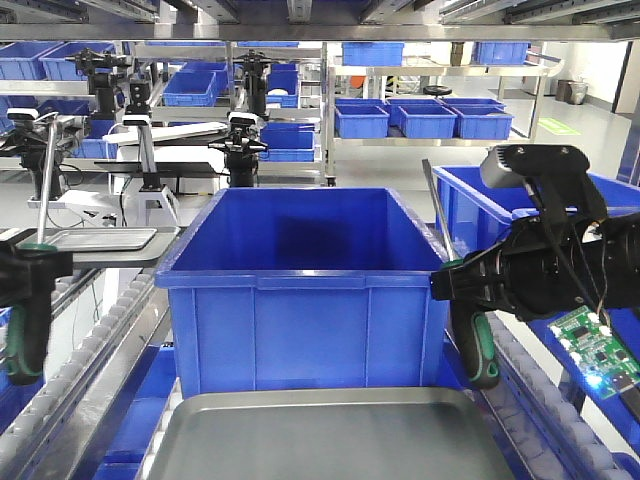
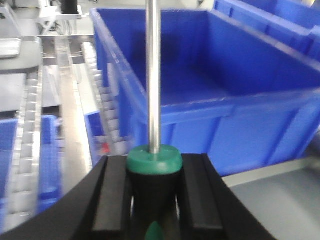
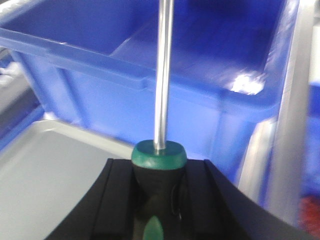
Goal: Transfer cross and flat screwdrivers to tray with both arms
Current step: 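Lower both screwdrivers onto the grey tray and open both grippers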
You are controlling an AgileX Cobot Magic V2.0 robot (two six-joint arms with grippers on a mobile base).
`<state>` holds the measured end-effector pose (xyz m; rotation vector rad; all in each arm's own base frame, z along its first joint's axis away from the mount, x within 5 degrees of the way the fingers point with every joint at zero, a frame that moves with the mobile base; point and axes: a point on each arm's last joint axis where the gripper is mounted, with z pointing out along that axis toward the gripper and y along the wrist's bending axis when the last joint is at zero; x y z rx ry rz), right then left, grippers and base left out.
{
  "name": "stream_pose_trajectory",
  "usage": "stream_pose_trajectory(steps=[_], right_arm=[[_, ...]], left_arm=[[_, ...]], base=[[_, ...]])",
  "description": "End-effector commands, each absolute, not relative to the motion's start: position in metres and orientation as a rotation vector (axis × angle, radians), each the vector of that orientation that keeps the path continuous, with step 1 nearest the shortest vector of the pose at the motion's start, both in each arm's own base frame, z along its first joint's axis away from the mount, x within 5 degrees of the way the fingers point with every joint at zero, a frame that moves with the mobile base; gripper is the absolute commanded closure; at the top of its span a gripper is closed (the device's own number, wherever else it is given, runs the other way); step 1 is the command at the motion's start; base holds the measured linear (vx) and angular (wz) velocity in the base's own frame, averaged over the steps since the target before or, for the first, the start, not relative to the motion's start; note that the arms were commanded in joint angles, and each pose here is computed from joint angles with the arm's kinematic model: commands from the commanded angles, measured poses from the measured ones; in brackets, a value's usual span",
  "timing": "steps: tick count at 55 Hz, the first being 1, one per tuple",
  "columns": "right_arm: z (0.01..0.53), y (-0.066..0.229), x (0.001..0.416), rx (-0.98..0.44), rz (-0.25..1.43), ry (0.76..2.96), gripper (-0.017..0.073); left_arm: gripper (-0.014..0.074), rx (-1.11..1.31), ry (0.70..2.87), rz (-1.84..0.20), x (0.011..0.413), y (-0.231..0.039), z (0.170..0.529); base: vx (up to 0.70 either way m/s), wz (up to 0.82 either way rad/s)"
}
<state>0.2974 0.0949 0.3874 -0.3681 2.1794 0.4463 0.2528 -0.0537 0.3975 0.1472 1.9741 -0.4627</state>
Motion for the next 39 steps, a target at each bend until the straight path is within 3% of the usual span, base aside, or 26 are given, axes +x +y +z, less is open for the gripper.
stream_pose_trajectory(steps=[1, 12, 20, 30, 39], right_arm=[[0.405, 0.096, 0.29, -0.303, 0.536, 2.096, 0.0567], [0.355, 0.102, 0.286, -0.208, 0.668, 2.217, 0.0567], [0.333, 0.109, 0.283, -0.223, 0.667, 2.213, 0.0566], [0.32, 0.111, 0.279, -0.277, 0.639, 2.245, 0.0557], [0.309, 0.113, 0.285, -0.281, 0.629, 2.284, 0.0505]], left_arm=[[0.0594, 0.089, 1.912, -0.597, 0.258, -0.068, 0.408], [0.0594, 0.177, 2.099, -0.787, 0.28, -0.119, 0.364], [0.0592, 0.2, 2.233, -0.899, 0.292, -0.152, 0.329], [0.0573, 0.198, 2.34, -0.942, 0.303, -0.171, 0.298], [0.0469, 0.22, 2.371, -0.924, 0.306, -0.172, 0.288]], base=[[0.0, 0.0], [0.0, 0.0], [0.0, 0.0], [0.0, 0.0], [0.0, 0.0]])
